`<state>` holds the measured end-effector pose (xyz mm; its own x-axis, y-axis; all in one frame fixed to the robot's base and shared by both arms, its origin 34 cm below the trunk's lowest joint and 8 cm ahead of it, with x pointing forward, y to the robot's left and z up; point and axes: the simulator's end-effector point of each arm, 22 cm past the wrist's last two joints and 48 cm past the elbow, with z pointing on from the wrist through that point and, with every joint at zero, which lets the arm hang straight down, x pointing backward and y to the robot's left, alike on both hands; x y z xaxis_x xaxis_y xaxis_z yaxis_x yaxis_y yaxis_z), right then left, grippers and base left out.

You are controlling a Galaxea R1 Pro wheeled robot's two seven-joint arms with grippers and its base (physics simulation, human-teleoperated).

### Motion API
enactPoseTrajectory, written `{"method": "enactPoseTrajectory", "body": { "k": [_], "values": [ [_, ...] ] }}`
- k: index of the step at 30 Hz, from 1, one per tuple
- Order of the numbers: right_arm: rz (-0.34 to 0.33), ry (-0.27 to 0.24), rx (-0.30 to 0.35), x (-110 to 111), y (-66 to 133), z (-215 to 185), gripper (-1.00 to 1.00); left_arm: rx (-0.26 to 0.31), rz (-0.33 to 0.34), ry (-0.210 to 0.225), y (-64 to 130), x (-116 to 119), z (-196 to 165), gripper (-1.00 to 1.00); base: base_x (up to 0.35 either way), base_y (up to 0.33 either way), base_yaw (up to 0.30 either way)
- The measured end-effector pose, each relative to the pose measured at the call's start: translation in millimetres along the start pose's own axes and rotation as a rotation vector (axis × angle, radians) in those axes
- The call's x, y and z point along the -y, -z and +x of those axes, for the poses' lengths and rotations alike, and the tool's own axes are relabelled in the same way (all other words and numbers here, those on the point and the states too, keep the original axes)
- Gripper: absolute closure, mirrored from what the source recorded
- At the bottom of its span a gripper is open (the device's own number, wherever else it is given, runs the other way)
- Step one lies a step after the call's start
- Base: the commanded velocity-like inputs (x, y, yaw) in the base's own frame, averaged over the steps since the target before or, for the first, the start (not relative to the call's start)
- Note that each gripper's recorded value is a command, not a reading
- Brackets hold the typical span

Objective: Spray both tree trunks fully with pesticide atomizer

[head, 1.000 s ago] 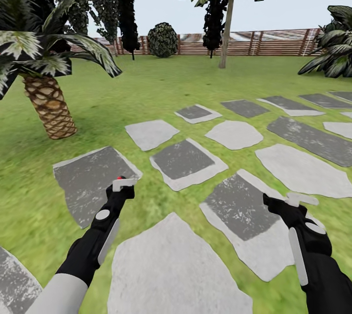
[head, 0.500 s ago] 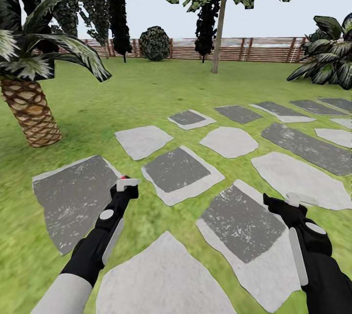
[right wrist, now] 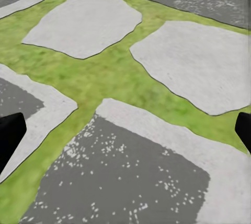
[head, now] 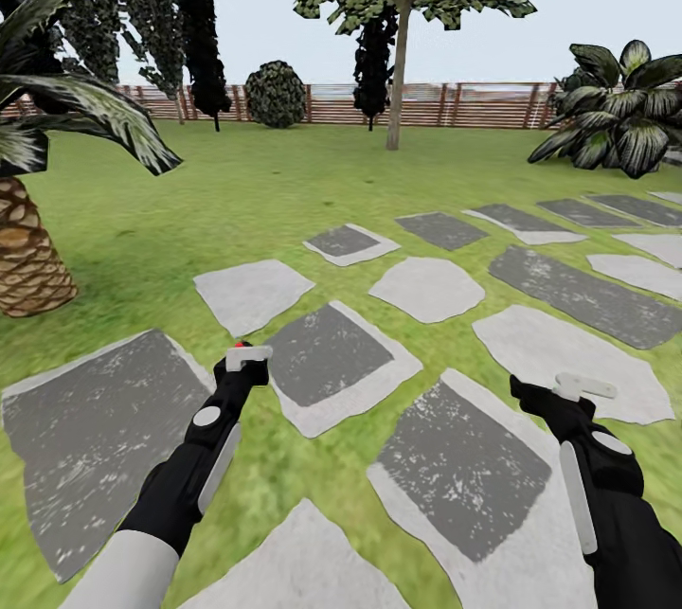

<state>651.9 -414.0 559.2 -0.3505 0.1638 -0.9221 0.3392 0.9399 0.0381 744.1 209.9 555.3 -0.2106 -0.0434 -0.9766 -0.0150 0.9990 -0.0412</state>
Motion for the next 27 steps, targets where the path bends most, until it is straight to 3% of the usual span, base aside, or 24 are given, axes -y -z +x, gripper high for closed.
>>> {"method": "enactPoseTrajectory", "body": {
  "k": [13,27],
  "values": [
    [-0.005,-0.005,0.015,-1,4.6,-8,-1.0,0.019,0.001,0.0,3.5,0,-12,1.0,0.336,0.0,-0.148],
    [-0.003,-0.005,0.017,0,5.0,-10,-1.0,0.021,0.002,0.0,3.9,1,-13,1.0,0.336,0.0,-0.012]
  ]
}}
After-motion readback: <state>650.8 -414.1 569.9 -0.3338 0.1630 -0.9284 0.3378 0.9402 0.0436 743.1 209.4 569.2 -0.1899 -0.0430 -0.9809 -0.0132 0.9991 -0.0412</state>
